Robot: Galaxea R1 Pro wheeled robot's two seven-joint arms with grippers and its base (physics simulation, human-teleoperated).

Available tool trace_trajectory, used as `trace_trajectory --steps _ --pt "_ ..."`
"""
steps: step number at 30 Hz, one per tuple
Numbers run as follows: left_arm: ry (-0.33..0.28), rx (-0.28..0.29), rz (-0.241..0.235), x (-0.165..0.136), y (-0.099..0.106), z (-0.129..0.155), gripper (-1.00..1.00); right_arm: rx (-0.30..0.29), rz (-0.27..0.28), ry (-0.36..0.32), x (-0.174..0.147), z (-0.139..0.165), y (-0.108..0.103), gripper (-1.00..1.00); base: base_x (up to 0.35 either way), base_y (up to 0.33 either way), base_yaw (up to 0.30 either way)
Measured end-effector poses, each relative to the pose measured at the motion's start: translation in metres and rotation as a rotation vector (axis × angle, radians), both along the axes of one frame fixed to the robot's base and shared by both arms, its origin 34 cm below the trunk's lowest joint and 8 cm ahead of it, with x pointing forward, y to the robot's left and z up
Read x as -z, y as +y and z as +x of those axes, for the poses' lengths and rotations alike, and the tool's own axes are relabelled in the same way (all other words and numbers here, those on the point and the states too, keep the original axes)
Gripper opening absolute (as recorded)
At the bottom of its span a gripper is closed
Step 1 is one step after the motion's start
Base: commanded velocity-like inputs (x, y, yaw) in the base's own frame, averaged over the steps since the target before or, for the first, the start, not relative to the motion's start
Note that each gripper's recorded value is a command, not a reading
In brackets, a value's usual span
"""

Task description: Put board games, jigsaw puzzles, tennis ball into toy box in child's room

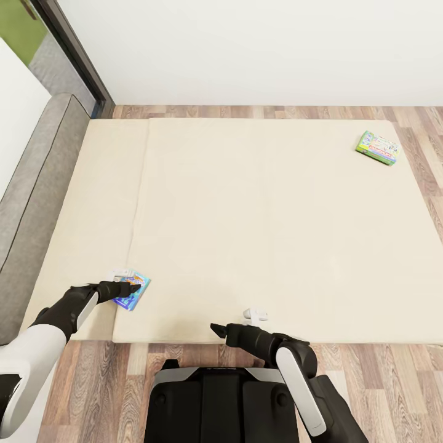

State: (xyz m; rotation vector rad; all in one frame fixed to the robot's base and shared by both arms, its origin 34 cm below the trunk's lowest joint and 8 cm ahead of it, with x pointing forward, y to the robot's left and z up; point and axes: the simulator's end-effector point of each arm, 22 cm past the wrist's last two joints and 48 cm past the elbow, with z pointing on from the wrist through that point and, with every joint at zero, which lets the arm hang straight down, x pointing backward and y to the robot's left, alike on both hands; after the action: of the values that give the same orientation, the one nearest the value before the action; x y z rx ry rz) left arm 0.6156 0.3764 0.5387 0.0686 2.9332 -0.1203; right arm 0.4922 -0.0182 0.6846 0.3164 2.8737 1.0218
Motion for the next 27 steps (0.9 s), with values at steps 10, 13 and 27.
trace_trajectory --steps 10,13,27 --pt "0.000 -0.001 0.001 0.000 0.000 0.000 1.00 0.001 0.001 -0.002 -0.001 0.000 0.000 1.00 0.000 0.000 0.000" --pt "0.000 -0.004 0.006 0.000 0.000 0.000 1.00 0.001 0.001 -0.005 -0.001 0.001 0.001 1.00 0.000 0.000 0.000" --pt "-0.009 -0.008 0.069 -0.005 0.024 0.003 1.00 0.002 0.001 -0.011 -0.004 0.005 0.001 1.00 0.000 0.000 0.000"
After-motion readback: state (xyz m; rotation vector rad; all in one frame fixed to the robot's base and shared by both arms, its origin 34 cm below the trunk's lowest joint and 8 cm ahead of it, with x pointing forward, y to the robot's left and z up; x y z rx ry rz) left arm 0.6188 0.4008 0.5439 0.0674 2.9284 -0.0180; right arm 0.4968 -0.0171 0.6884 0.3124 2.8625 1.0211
